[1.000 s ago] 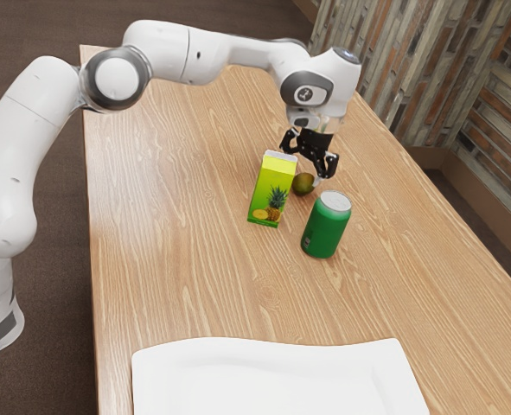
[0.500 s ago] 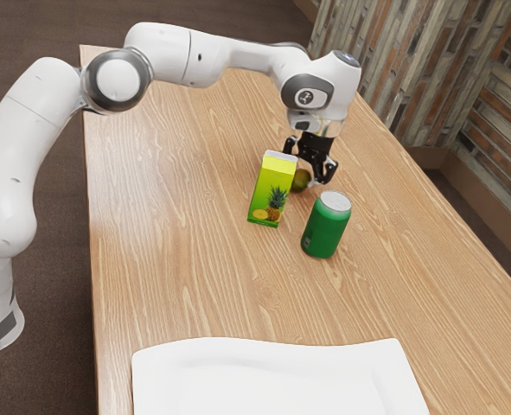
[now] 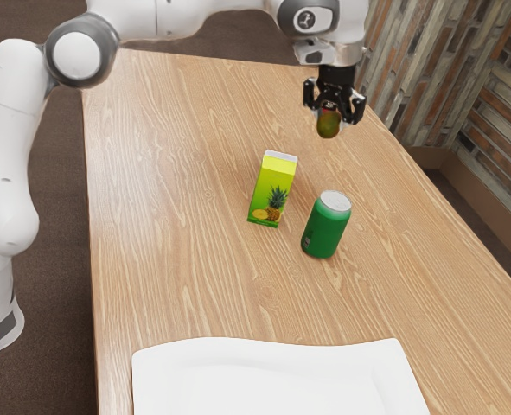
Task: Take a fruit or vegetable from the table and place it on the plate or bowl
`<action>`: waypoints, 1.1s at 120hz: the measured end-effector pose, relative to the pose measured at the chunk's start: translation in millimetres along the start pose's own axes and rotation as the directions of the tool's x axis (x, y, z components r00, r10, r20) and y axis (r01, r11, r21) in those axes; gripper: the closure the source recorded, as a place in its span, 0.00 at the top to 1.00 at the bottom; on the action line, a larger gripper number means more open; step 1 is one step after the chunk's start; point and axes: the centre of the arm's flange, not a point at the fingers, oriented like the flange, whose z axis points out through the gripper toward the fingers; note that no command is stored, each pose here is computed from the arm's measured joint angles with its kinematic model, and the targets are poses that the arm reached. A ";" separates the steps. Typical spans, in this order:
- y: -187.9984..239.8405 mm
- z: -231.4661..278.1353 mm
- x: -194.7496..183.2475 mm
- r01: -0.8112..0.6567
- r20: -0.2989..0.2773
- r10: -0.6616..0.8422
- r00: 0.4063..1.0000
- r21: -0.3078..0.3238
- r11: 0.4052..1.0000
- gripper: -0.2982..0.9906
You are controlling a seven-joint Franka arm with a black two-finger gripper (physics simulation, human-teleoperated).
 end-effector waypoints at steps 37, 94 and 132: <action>-249.5 10.1 275.0 -0.490 -0.109 0.491 0.865 0.033 0.871 0.42; -256.1 173.5 297.9 -0.429 -0.227 0.390 0.892 -0.157 0.890 0.38; -217.5 5.2 256.2 -0.226 0.052 0.242 0.969 -0.213 0.951 0.72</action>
